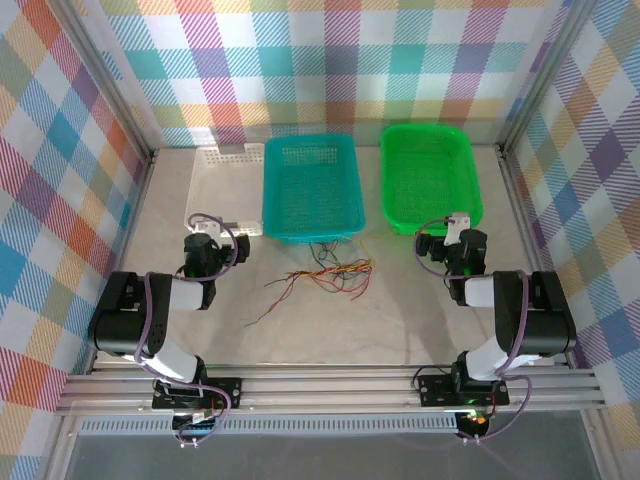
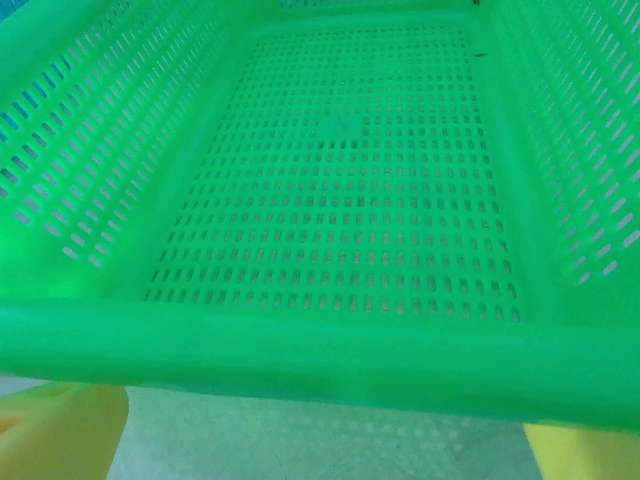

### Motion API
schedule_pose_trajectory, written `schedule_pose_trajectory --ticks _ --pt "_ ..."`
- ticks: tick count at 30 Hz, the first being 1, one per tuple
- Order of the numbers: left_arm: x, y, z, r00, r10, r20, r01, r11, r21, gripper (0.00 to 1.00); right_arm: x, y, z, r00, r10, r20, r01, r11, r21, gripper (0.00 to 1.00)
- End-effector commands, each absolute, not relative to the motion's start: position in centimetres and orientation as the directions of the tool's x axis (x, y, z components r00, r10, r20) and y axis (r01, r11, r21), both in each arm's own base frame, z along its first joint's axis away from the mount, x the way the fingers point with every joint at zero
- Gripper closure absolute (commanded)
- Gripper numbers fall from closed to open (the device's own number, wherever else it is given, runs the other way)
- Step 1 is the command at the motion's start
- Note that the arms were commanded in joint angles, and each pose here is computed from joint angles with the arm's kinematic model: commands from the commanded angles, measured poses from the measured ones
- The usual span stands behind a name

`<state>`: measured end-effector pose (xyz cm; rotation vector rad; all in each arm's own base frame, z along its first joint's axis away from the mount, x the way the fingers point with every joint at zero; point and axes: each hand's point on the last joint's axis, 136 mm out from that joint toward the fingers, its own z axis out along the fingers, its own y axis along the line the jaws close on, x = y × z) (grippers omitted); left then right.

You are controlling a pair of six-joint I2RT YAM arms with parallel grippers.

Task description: Untangle the cables

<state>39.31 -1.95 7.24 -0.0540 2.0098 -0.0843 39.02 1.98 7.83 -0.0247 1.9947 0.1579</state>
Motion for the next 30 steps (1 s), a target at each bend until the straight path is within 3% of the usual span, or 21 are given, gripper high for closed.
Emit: schedule_pose_trajectory --ticks 1,23,30 --pt "39.9 -1.9 7.8 -0.414 -0.065 -0.908 0.010 0.997 -0.076 0.00 39.8 2.4 9.3 -0.375 0.043 -0.926 -0.119 0.988 0.094 0.00" --pt "39.9 -1.9 7.8 -0.413 -0.064 -0.908 0.011 0.997 -0.075 0.00 39.7 2.4 9.3 -0.374 0.043 -0.926 -0.119 0.988 0.094 0.00" --pt "39.9 -1.8 7.9 -0.412 -0.066 -0.909 0.010 0.997 -0.076 0.00 37.7 0.4 13.8 -0.334 0.098 -0.938 0.009 0.995 0.101 0.00"
